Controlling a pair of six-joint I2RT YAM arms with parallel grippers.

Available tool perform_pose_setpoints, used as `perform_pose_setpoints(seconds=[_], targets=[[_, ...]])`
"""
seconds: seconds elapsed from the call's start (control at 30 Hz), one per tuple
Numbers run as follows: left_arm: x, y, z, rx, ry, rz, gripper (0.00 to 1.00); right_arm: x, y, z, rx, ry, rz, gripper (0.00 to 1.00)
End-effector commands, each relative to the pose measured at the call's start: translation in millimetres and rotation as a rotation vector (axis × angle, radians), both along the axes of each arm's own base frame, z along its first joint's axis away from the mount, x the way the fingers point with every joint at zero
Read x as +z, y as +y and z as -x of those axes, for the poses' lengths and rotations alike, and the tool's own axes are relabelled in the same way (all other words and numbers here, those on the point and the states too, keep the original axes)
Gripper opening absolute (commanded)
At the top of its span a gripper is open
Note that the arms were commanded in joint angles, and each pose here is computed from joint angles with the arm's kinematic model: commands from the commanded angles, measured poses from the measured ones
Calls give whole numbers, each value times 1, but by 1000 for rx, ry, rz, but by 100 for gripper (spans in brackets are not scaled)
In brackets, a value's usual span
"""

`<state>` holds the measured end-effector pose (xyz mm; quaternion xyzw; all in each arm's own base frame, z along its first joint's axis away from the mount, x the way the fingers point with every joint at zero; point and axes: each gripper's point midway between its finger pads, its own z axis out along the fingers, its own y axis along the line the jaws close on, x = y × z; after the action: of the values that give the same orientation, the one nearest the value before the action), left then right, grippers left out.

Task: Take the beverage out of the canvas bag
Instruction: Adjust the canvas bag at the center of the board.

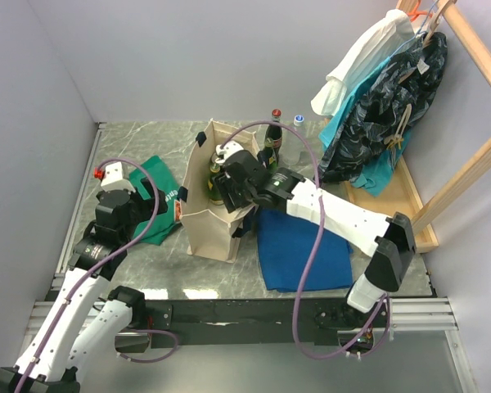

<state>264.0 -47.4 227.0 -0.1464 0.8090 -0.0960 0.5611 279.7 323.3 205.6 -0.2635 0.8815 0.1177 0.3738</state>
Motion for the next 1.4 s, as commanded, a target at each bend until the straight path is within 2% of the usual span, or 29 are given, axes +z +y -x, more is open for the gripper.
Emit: perform_pose_setpoints(seconds=[0.0, 0.27, 0.53, 0.83, 1.03, 1.37], targets=[[21, 0, -3, 1, -56, 6, 96, 17, 15, -23, -29, -55, -43, 69], [33, 8, 1, 41, -128, 20, 96, 35, 17, -37, -26, -48, -95, 72], [46, 7, 7, 23, -188, 36, 96, 20, -1, -43, -98, -11, -52, 72], [76, -60, 5, -380, -196, 41, 96, 2, -6, -42, -108, 35, -41, 72], [110, -75, 10, -461, -258, 79, 96, 0, -5, -43, -113, 44, -35, 72], [67, -101, 26, -628, -71, 125, 96, 21, -4, -41, -132, 17, -87, 72]])
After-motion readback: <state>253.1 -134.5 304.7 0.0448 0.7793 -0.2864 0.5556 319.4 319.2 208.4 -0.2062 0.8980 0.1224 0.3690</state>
